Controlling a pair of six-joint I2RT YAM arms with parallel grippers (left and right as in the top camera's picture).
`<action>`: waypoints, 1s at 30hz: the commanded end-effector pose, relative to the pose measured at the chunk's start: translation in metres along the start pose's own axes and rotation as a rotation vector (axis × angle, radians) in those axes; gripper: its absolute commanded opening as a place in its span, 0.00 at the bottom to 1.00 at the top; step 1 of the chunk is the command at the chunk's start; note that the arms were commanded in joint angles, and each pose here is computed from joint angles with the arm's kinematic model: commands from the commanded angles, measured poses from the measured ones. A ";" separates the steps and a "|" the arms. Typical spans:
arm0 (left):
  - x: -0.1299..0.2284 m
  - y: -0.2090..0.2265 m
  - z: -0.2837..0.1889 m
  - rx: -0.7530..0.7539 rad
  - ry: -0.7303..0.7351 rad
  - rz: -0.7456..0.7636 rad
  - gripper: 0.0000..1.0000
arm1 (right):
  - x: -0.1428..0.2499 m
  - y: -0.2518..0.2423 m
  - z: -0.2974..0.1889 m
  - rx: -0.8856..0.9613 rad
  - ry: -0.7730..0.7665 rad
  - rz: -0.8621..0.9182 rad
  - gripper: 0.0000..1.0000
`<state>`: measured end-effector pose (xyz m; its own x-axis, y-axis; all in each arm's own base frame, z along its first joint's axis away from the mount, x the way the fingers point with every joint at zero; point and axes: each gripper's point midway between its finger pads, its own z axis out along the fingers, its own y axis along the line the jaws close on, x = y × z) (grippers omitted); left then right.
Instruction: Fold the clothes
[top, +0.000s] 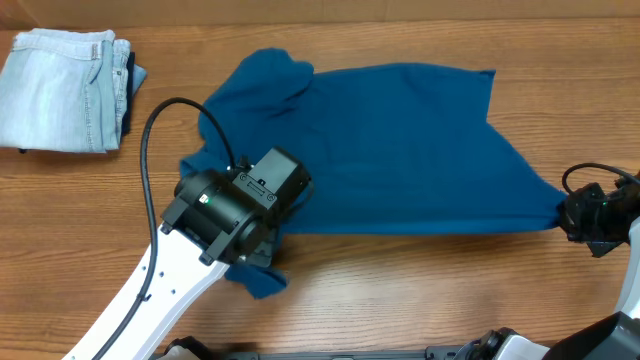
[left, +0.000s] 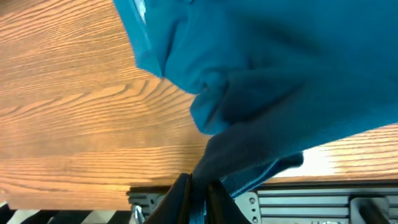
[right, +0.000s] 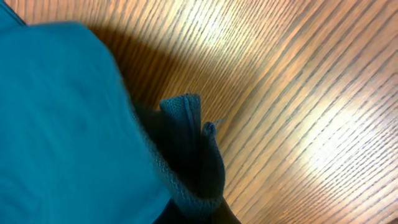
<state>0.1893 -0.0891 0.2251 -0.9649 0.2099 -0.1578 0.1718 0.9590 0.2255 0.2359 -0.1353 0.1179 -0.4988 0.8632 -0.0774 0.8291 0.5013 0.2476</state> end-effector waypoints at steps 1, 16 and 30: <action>-0.004 0.013 -0.007 -0.047 -0.037 -0.023 0.12 | -0.014 -0.003 -0.012 0.032 -0.074 0.014 0.04; -0.018 0.008 -0.008 -0.034 -0.100 0.062 0.17 | -0.033 0.038 -0.028 -0.183 -0.173 -0.061 0.04; -0.009 -0.044 0.025 0.179 0.007 0.002 0.35 | -0.033 0.036 -0.027 -0.171 -0.172 -0.057 0.04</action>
<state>0.2103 -0.1198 0.2195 -0.9267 0.2921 -0.2365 0.2678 0.9547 0.1295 0.2696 -0.1429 0.1386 -0.4889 0.8484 -0.2029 0.7601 0.5284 0.3782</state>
